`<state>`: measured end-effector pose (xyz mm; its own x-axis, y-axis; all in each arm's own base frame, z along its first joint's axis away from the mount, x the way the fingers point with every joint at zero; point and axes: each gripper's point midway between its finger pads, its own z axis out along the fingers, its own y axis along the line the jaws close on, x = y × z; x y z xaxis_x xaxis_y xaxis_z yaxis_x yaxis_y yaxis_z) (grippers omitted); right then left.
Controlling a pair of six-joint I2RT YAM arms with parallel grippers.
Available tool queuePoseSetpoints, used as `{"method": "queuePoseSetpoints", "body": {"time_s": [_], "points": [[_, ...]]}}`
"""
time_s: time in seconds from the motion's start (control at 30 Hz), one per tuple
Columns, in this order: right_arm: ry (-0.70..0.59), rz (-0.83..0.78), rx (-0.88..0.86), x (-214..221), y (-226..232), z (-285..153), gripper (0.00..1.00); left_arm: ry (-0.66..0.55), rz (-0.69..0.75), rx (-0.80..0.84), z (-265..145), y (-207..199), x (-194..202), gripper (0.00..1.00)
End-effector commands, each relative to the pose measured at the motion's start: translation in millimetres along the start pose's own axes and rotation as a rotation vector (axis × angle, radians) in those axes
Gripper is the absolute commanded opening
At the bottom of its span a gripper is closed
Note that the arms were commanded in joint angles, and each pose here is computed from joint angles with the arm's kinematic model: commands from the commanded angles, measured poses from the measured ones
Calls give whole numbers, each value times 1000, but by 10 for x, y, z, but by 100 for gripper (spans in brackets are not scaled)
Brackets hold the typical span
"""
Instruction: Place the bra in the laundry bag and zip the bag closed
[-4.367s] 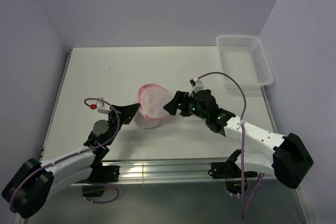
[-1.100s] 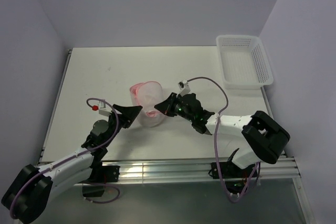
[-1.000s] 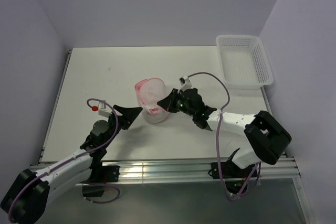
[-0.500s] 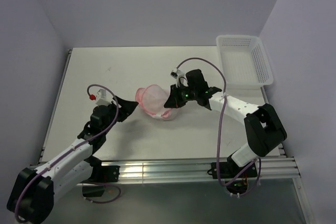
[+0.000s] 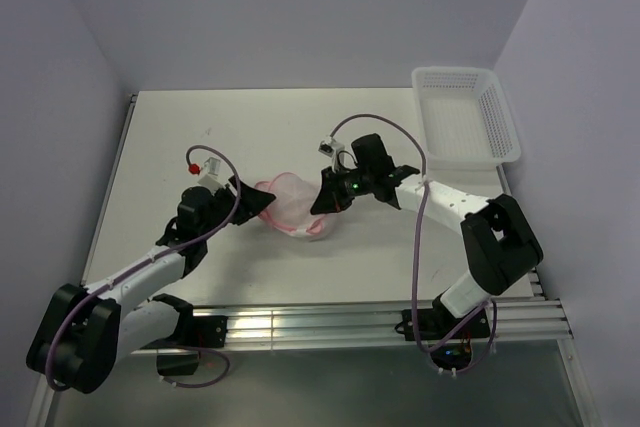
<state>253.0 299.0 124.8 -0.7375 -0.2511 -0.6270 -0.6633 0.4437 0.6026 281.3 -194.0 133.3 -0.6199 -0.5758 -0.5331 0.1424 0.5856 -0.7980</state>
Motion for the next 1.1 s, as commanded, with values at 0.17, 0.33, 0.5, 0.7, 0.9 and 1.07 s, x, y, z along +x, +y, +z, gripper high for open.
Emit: {"method": "queuePoseSetpoints", "body": {"time_s": [0.17, 0.33, 0.5, 0.7, 0.9, 1.07], "points": [[-56, -58, -46, -394, 83, 44, 0, -42, 63, -17, -19, 49, -79, 18], [-78, -88, -38, -597, 57, 94, 20, -96, 45, 16, -83, -33, -159, 0], [-229, 13, 216, -1085, -274, 87, 100, -225, -47, 42, -284, -70, -295, 0], [-544, 98, 387, -1479, -100, -118, 100, -359, -140, 5, -409, 35, -471, 0], [-733, 202, 396, -1326, 267, -136, 97, -417, -169, 14, -308, -69, -688, 0], [-740, 336, 242, -882, 625, 153, 86, -437, -209, 27, -264, -69, -728, 0]]}}
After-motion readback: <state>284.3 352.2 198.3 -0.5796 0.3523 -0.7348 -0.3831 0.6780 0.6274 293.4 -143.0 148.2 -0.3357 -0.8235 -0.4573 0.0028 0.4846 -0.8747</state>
